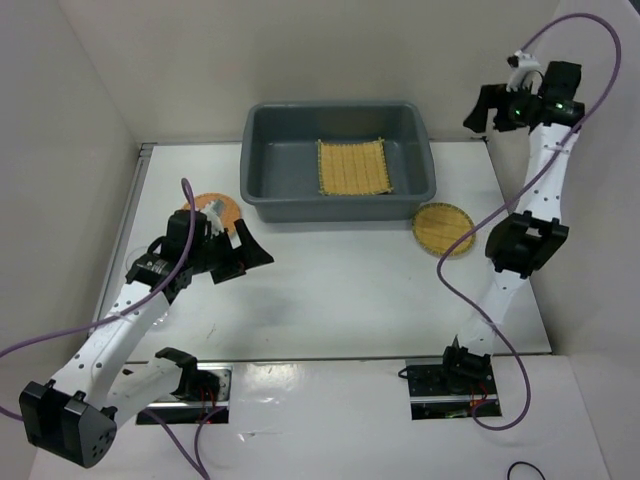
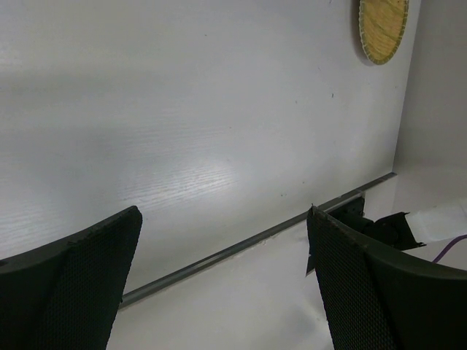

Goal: Place the mixed dishes into the plastic bin

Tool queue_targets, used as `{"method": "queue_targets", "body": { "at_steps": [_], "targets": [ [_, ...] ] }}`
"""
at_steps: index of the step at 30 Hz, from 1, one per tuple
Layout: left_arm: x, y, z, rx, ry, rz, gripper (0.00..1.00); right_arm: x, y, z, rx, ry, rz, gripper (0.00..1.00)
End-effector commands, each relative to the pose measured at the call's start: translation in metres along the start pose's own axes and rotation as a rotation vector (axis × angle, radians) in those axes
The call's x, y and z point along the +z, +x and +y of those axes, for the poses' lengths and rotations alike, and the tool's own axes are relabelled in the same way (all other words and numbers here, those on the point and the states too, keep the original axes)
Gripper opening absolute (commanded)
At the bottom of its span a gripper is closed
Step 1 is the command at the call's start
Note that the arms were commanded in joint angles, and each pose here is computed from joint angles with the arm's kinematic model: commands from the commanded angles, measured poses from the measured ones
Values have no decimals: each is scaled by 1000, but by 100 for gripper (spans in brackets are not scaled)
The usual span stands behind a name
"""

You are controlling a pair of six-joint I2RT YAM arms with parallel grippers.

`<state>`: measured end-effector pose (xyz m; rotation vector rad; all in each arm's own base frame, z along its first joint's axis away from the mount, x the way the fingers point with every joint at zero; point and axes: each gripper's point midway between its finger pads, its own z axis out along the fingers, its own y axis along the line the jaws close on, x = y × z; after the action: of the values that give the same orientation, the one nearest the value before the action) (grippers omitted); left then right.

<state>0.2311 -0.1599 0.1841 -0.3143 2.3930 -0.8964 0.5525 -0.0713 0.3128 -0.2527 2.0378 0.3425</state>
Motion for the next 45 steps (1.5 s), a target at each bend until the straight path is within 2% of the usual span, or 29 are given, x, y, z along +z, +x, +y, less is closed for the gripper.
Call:
{"method": "queue_targets", "body": {
  "at_steps": [1,2,4,7,9,15,24,27,28,31,32,34,35,37,38,39,43,45],
  "targets": [
    [-4,-10,-11,22,51,-41,100,4,169,-30,185,-167,423,98],
    [-4,-9,-9,19,45,-35,100,-1,196,-40,247,-171,455,98],
    [-5,-5,-8,18,51,-28,100,-15,216,-70,302,-120,442,98],
    [-9,-1,-8,13,61,-38,100,-23,258,-74,369,-125,501,98],
    [-14,2,-7,6,68,-45,100,-25,268,-70,329,-152,516,98],
    [-27,12,-6,-39,79,-68,100,-27,318,-78,363,-127,560,98],
    [-40,28,1,-115,104,-101,100,-18,376,-23,645,-454,590,98],
    [-43,30,1,-114,107,-104,100,-18,388,-16,671,-480,602,88],
    [-43,30,1,-114,107,-104,100,-17,391,-10,665,-493,610,78],
    [-41,30,2,-118,100,-97,100,-15,398,-3,673,-512,628,61],
    [-41,30,2,-118,100,-97,100,-13,400,1,674,-521,638,48],
    [-37,28,3,-121,94,-91,100,-13,401,3,685,-528,635,37],
    [-37,28,3,-121,94,-91,100,-14,403,5,692,-531,639,24],
    [-35,28,1,-111,100,-85,100,-14,403,5,692,-531,639,13],
    [-36,28,1,-111,100,-85,100,-15,404,5,689,-527,647,3],
    [-36,27,0,-108,106,-91,100,-16,401,3,675,-519,649,0],
    [-34,29,3,-111,100,-85,100,-37,377,-14,651,-454,594,0],
    [-33,29,3,-107,107,-92,100,-50,354,-15,572,-419,577,0]
  ]
}}
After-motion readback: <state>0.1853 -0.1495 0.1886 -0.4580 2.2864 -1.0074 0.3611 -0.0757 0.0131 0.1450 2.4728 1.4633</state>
